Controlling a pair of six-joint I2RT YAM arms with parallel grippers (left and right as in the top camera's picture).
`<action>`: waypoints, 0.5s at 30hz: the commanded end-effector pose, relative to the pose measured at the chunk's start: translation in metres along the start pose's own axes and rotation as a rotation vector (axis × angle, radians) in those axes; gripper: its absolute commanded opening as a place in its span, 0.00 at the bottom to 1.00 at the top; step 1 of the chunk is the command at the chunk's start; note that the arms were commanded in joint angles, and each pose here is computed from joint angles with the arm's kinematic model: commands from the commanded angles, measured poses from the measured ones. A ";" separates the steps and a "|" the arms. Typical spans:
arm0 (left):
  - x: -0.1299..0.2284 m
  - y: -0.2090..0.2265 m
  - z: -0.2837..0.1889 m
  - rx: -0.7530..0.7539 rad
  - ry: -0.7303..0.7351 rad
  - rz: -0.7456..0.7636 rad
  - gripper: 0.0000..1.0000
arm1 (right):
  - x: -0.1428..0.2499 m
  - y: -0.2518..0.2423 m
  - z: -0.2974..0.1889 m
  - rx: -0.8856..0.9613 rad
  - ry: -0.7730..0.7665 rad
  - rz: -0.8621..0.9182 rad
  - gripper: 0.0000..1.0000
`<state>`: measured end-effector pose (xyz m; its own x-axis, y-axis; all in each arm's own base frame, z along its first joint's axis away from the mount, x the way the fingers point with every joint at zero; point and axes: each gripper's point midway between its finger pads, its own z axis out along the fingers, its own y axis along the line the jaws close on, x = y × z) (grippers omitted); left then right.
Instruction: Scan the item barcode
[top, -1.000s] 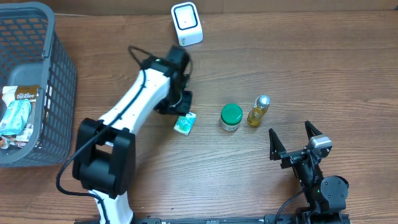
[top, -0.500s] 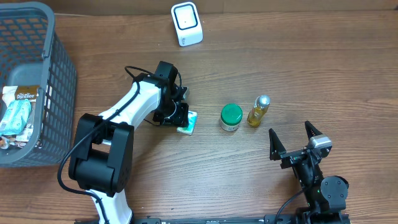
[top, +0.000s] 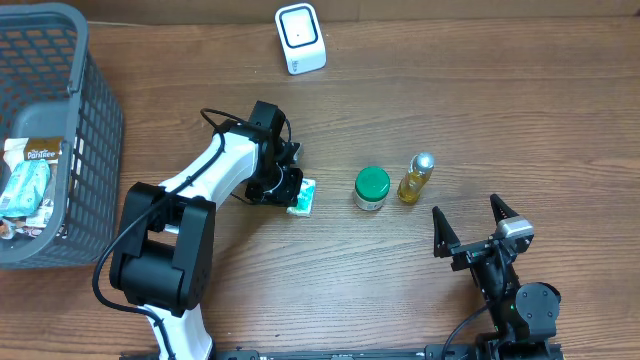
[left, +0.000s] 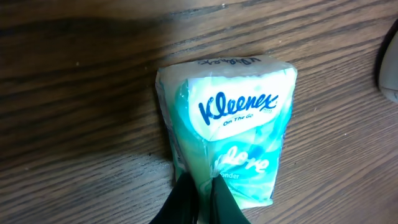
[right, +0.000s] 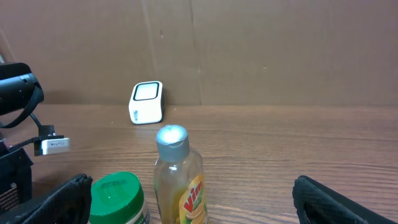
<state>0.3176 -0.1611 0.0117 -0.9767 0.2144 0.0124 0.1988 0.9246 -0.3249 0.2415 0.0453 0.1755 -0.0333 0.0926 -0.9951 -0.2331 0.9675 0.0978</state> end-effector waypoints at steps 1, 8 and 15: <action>0.003 0.000 0.003 -0.002 0.008 0.000 0.04 | 0.003 -0.002 0.000 0.009 0.000 0.001 1.00; 0.001 0.006 0.002 -0.039 -0.001 -0.022 0.04 | 0.003 -0.002 0.000 0.009 0.001 0.001 1.00; -0.008 0.011 -0.018 -0.172 -0.058 -0.035 0.04 | 0.003 -0.002 0.000 0.009 0.000 0.001 1.00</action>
<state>0.3183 -0.1567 0.0124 -0.9808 0.1939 0.0193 0.1810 0.9432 -0.2786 0.2415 0.0453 0.1754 -0.0336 0.0922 -0.9952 -0.2331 0.9676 0.0975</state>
